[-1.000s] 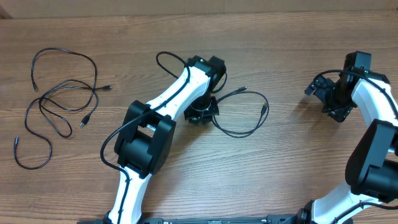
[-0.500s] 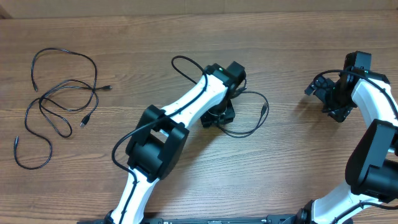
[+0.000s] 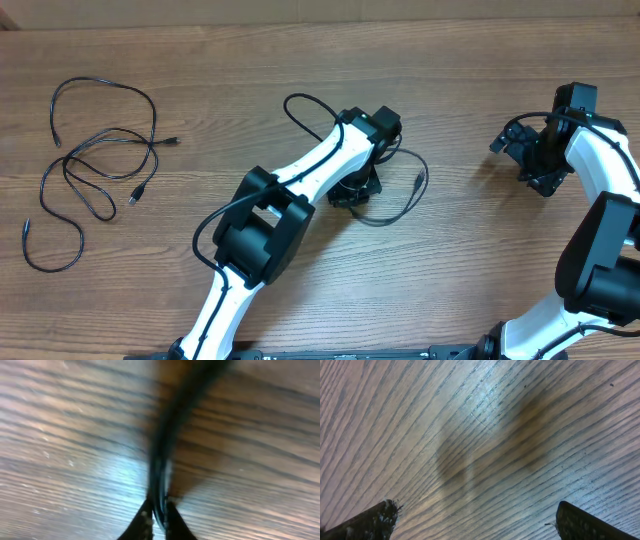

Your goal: Untangle cables

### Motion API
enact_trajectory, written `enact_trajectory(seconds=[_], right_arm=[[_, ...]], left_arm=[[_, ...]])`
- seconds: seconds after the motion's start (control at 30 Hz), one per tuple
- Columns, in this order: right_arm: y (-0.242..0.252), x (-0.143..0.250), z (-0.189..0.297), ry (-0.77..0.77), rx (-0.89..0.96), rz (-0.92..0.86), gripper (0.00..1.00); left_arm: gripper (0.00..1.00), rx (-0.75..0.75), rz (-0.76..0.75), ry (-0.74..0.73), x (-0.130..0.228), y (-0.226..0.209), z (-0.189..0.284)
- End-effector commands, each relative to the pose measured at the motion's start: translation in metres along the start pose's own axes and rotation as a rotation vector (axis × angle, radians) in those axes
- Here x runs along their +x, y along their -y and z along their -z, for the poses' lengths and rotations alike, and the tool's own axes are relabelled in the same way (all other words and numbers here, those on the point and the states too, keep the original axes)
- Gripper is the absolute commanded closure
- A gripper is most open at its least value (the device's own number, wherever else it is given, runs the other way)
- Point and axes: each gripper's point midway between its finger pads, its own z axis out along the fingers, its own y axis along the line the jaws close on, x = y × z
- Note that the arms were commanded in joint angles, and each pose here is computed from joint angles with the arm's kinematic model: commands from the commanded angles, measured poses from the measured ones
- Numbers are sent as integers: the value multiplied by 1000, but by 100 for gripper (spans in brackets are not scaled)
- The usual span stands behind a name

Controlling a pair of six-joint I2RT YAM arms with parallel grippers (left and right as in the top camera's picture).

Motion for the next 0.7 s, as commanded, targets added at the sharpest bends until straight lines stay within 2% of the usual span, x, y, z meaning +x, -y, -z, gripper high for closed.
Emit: enact_trajectory(seconds=[0.0,0.07,0.23,0.47,0.5,0.6,0.67], right_arm=[[2,-1,0,5,5,-7,0],[2,-1,0,5,5,-7,0],[2,-1,0,5,5,-7,0],[2,-1,0,5,5,-7,0],[2,-1,0,5,5,-7,0],[2,-1,0,5,5,-7,0],[2,-1,0,5,5,-7,0]], left_arm=[[93,-176,-77,50,-32,-42,-28],[93,-219,-99,56,-41,-58,-27],[87,-269,-123,8,-54,-92,-23],[67,-211,-167,-36,-67,-102,-26],[67,-186,-195,-48,-66,-100,-26],[80,-89,-294,-90,-65,-89,-23],[83,-51,-304,-108,-67,-87,-12]])
